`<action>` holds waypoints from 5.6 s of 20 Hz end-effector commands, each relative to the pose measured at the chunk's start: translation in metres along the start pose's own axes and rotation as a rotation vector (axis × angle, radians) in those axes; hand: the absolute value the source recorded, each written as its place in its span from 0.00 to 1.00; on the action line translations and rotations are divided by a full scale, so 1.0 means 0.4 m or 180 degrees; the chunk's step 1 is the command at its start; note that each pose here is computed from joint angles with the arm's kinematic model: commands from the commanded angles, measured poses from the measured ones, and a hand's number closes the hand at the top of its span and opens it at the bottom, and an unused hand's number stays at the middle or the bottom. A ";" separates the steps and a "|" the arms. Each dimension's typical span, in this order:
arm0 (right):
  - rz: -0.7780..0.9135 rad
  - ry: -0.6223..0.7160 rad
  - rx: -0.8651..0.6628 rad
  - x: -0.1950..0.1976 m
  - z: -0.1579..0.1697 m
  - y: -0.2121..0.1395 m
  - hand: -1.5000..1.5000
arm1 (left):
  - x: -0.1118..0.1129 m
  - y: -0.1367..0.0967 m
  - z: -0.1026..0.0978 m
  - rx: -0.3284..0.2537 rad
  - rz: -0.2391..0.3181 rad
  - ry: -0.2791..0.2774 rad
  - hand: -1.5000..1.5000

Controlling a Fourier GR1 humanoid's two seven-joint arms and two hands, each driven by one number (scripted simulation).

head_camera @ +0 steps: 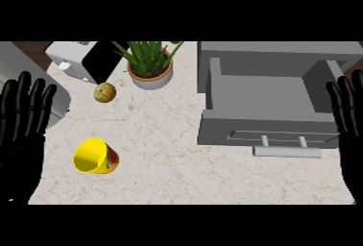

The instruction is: Pick up the cup, place it into the drawer and close the drawer

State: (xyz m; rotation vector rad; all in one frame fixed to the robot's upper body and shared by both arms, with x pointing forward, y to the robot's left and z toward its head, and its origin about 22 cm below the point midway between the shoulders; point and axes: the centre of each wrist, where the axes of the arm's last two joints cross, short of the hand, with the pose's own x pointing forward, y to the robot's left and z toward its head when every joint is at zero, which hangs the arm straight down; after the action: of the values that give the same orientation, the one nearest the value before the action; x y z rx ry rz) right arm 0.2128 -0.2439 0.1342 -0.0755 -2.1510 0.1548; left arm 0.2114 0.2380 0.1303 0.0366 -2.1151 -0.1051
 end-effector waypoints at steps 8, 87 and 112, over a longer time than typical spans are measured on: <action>-0.0540 0.0469 0.0175 -0.025 0.017 0.043 0.00 | 0.002 0.027 0.099 -0.0029 0.0725 0.0421 0.00; -0.0540 0.0469 0.0324 0.011 -0.058 0.029 0.00 | -0.527 0.205 0.346 0.0508 0.0351 0.1316 0.00; -0.0638 0.0450 0.0357 0.009 -0.045 0.034 0.00 | -0.616 0.119 0.353 0.0304 0.1237 0.1150 0.00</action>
State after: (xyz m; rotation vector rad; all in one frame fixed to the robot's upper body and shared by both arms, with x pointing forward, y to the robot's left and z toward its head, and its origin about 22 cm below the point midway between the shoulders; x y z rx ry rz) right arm 0.2219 -0.2354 0.1477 0.1733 -1.9964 0.1441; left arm 0.2360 0.3425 -0.1245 -0.0881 -1.7797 0.2031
